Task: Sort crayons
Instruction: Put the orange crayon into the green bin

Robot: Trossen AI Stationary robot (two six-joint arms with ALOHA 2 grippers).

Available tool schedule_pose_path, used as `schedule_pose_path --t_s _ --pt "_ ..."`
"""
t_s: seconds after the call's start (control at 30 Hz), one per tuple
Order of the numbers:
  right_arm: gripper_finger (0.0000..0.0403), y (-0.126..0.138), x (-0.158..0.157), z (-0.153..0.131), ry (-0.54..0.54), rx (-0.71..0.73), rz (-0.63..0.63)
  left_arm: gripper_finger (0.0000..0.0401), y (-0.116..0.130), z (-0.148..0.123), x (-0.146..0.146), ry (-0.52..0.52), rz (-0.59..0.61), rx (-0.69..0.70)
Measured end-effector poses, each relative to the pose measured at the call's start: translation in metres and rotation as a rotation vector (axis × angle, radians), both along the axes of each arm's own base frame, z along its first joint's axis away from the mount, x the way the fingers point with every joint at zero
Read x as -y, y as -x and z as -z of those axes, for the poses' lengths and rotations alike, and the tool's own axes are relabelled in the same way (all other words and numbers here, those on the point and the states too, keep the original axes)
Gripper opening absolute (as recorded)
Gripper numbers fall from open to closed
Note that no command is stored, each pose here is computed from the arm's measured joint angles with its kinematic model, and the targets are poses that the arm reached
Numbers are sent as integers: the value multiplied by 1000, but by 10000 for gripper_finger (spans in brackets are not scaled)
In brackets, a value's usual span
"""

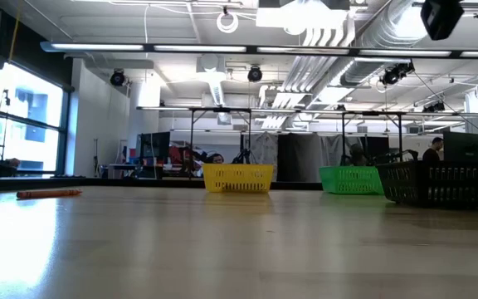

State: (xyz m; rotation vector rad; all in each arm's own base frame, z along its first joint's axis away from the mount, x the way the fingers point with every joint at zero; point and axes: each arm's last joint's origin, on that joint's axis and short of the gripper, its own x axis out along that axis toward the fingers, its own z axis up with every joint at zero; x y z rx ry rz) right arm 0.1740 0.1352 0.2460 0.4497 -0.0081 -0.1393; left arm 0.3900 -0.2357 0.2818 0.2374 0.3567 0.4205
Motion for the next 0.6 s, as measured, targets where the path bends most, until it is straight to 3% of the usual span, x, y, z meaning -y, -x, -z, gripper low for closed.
schedule_pose_path --t_s 0.23,0.6 --pt "154 -5 -9 4 -14 36 33 0 -18 -2 -29 11 -59 19" --pt "154 -6 -10 2 27 49 34 0 -37 -6 -58 92 -35 52"
